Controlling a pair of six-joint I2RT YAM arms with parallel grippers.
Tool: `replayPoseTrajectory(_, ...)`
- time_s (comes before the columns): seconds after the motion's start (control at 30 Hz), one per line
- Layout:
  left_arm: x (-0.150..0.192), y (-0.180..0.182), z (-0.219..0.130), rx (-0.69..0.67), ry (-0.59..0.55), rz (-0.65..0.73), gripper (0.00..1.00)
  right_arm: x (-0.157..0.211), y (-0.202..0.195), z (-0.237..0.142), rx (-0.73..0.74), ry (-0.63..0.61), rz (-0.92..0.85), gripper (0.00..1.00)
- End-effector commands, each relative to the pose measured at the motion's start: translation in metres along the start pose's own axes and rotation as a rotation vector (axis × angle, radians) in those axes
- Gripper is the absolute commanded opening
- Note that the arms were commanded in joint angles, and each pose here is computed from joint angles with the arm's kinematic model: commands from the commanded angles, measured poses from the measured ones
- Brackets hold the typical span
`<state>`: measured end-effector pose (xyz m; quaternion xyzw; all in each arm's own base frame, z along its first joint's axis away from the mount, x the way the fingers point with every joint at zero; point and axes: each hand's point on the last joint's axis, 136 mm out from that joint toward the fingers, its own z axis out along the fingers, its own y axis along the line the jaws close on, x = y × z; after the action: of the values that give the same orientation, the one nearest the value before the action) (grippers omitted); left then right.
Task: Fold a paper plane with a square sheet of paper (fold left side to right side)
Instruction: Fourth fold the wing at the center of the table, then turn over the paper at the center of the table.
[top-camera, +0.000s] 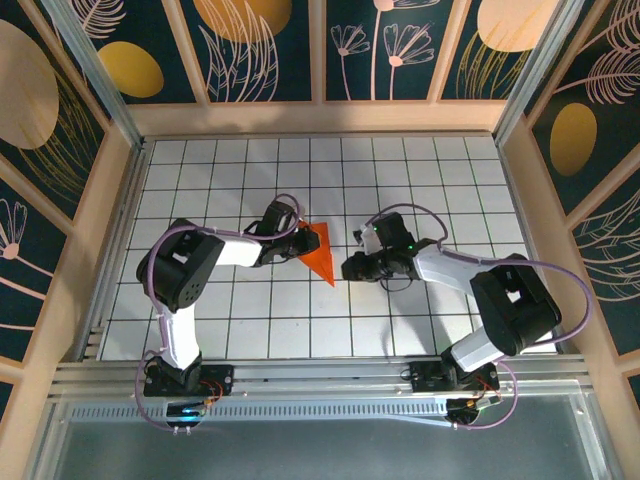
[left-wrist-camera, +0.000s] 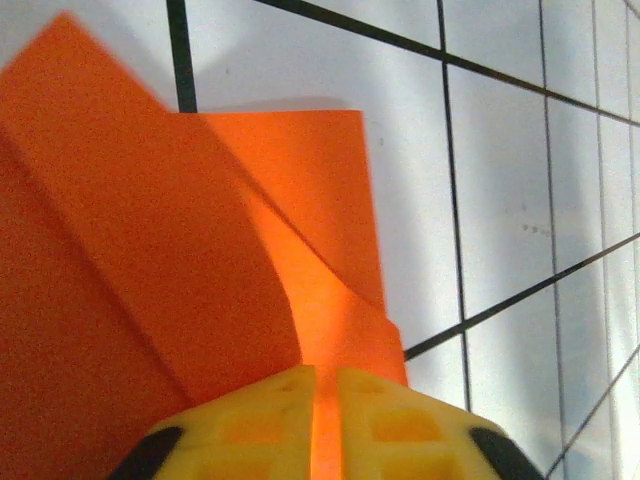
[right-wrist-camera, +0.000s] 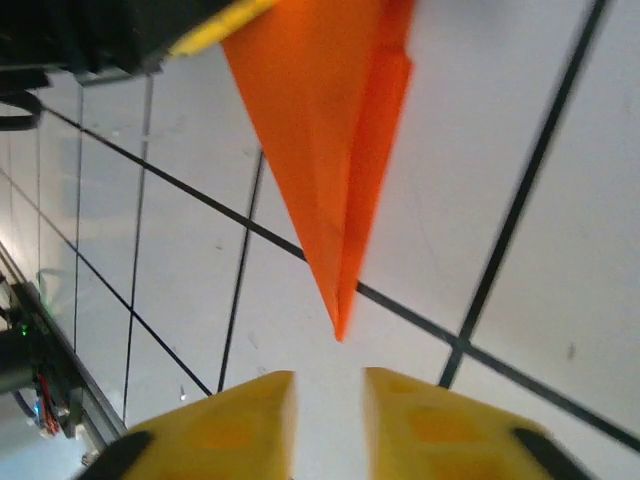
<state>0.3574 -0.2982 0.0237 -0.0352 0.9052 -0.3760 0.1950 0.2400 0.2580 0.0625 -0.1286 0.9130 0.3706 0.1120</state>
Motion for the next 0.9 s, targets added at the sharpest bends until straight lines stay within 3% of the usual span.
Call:
replayPoseTrajectory(0.0, -0.009, -0.019, -0.022, 0.041, -0.026, 0.001, 0.24, -0.021, 0.014, 0.000, -0.043, -0.050, -0.080, 0.36)
replayPoseTrajectory(0.17, -0.028, -0.032, -0.055, 0.016, -0.142, 0.034, 0.37, -0.044, 0.008, 0.015, -0.031, -0.090, -0.101, 0.45)
replayPoseTrajectory(0.37, -0.037, -0.014, -0.093, -0.110, -0.276, 0.057, 0.41, -0.059, 0.002, 0.034, -0.004, -0.084, -0.134, 0.47)
replayPoseTrajectory(0.63, -0.028, -0.001, -0.123, -0.151, -0.353, 0.048, 0.47, -0.063, 0.002, 0.056, -0.042, -0.059, -0.147, 0.44)
replayPoseTrajectory(0.73, -0.028, 0.000, -0.130, -0.151, -0.377, 0.044, 0.51, -0.065, 0.003, 0.063, -0.056, -0.057, -0.149, 0.35)
replayPoseTrajectory(0.87, -0.029, -0.005, -0.141, -0.128, -0.411, 0.042, 0.56, -0.075, 0.013, 0.055, -0.071, -0.105, -0.184, 0.11)
